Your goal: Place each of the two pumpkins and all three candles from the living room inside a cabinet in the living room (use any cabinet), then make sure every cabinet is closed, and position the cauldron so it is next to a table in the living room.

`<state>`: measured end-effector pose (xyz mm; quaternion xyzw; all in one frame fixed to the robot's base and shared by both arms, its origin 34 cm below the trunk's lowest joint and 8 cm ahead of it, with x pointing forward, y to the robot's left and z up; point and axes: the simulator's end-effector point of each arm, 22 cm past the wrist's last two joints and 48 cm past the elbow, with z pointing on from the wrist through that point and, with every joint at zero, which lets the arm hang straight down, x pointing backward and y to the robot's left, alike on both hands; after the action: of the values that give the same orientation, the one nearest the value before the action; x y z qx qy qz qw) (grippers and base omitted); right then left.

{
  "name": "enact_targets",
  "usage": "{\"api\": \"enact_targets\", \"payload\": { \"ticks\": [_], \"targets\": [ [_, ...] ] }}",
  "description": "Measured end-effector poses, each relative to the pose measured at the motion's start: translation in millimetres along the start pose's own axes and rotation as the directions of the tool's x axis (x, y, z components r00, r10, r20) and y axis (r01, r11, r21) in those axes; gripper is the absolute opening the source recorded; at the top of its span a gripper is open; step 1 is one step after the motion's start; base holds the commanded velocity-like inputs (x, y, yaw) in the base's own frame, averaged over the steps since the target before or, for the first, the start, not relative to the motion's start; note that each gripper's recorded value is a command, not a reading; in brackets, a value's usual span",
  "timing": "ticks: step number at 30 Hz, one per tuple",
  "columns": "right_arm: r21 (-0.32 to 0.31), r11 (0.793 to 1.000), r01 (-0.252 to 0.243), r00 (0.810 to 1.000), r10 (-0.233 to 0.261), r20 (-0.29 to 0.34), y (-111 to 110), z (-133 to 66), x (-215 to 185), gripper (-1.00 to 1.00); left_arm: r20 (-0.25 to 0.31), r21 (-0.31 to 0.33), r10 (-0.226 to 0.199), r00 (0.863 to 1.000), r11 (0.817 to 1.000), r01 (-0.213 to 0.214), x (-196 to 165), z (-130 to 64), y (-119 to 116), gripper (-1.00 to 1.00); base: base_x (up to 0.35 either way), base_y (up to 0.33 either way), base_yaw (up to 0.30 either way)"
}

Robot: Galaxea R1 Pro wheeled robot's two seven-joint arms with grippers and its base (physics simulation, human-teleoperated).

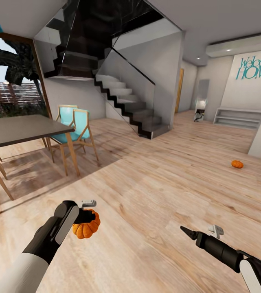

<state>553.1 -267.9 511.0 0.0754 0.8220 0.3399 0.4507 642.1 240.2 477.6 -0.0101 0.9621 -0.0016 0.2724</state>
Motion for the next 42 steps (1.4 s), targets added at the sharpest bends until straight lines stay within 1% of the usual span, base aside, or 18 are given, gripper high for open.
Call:
{"api": "enact_targets", "payload": {
  "ticks": [8, 12, 16, 25, 34, 42],
  "targets": [
    [-0.009, 1.000, 0.009, 1.000, -0.009, 0.022, 7.3, -6.2, -9.2, 1.00, 0.034, 0.001, 0.001, 0.999, 1.000, -0.001, -11.1, -16.4, -0.6, -1.00, 0.002, 0.000, 0.000],
    [-0.012, 1.000, 0.007, 1.000, -0.006, 0.027, 8.9, -8.8, -10.6, 1.00, 0.051, -0.002, 0.002, 0.999, 1.000, -0.002, -16.5, -24.8, -0.1, -1.00, 0.000, 0.000, -0.127],
    [-0.018, 1.000, 0.012, 0.999, -0.011, 0.038, 13.1, -12.2, -15.5, 1.00, 0.067, 0.001, 0.001, 0.998, 1.000, -0.001, -21.7, -33.4, -0.7, -1.00, 0.000, 0.000, -0.239],
    [-0.001, 1.000, 0.000, 0.998, 0.000, 0.064, 16.7, -21.8, -41.2, 1.00, 0.070, 0.002, 0.000, 0.998, 1.000, 0.000, -38.1, -49.5, -1.2, -1.00, 0.000, 0.000, -0.270],
    [0.002, 1.000, -0.003, 0.998, 0.003, 0.067, 26.8, -26.2, -58.9, 1.00, 0.078, 0.014, -0.002, 0.997, 1.000, 0.000, -55.3, -66.9, -7.3, -1.00, 0.000, 0.000, -0.274],
    [0.005, 1.000, -0.011, 0.998, 0.010, 0.068, 34.3, -28.2, -71.1, 1.00, 0.080, 0.012, 0.000, 0.997, 1.000, -0.001, -68.8, -81.2, -8.6, -1.00, 0.000, 0.000, -0.266]
  ]
}}
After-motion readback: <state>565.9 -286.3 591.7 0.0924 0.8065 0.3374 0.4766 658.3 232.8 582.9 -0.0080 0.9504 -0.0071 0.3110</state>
